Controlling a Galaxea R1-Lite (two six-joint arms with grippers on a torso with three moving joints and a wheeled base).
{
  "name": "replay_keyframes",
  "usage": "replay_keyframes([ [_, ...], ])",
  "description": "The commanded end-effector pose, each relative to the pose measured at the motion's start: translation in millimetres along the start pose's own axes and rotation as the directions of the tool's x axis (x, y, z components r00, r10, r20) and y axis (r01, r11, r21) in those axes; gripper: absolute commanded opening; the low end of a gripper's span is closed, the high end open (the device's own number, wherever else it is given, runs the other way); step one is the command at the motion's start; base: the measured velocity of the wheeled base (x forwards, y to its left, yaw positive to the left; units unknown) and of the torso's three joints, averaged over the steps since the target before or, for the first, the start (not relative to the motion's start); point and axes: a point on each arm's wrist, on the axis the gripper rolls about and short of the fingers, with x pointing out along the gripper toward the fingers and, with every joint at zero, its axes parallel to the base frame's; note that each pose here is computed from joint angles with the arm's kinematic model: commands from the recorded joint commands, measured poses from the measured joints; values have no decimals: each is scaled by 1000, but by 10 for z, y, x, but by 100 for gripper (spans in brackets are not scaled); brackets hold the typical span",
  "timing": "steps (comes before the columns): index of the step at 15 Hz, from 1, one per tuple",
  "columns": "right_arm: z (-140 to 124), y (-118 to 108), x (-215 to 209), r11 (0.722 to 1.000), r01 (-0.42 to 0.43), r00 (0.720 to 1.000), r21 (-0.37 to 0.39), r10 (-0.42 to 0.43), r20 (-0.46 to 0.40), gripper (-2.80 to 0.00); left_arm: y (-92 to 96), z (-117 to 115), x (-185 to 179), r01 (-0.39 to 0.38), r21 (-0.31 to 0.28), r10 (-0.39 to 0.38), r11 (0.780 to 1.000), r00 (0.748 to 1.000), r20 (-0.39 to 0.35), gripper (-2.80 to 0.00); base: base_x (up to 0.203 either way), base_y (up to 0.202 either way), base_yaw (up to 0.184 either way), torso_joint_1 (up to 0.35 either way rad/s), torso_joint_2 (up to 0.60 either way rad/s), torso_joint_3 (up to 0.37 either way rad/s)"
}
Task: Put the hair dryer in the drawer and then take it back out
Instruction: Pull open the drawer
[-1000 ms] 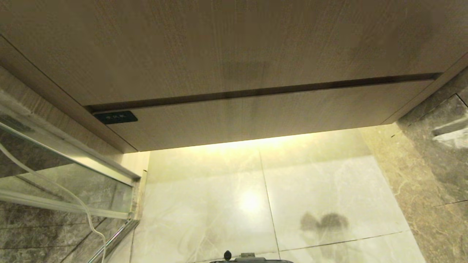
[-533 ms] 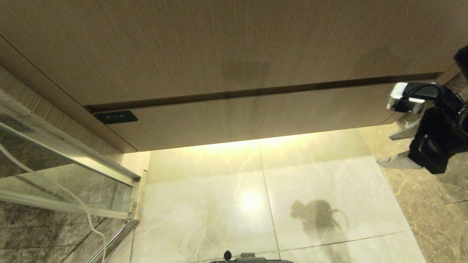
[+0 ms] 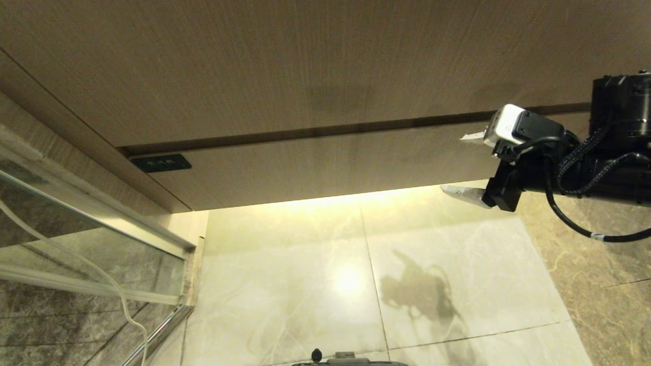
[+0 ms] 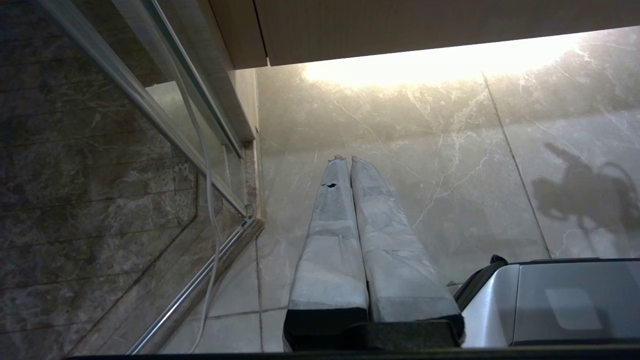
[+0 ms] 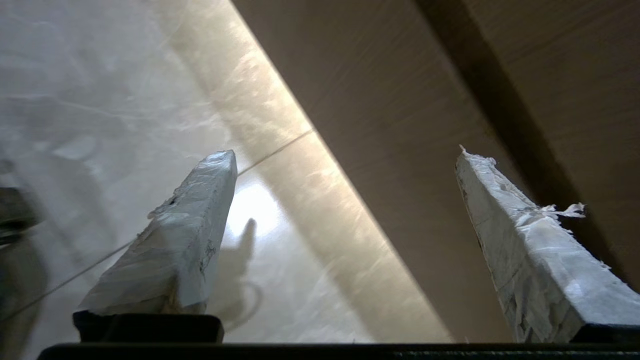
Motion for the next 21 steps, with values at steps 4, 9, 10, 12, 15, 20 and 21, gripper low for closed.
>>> replay_keyframes([
  [4,-182,44,161,994,-19,1000,-106,18,-19,0,0,-1,1,-1,-1,1,1000,1000,-2,-280,0,0,0,0,0,0],
  [9,-334,-55,284,970,-30,999,-240,38,31,0,0,-1,1,-1,-1,1,1000,1000,-2,-280,0,0,0,0,0,0],
  [10,-376,-86,307,963,-32,998,-269,45,41,0,0,-1,0,-1,-1,1,1000,1000,-1,-280,0,0,0,0,0,0],
  [12,-449,-148,385,957,-31,999,-290,41,27,0,0,-1,1,1,-1,-1,1000,1000,-1,-280,0,0,0,0,0,0],
  [15,-479,-290,524,948,3,999,-318,9,35,0,0,-1,0,1,-1,-1,1000,1000,-1,-280,0,0,0,0,0,0],
  [20,-538,-426,707,944,27,999,-328,-16,35,0,0,-1,0,-1,-1,1,1000,1000,-1,-280,0,0,0,0,0,0],
  [21,-545,-438,729,944,30,999,-329,-18,37,0,0,-1,0,0,-1,0,1000,1000,-1,-280,0,0,0,0,0,0],
])
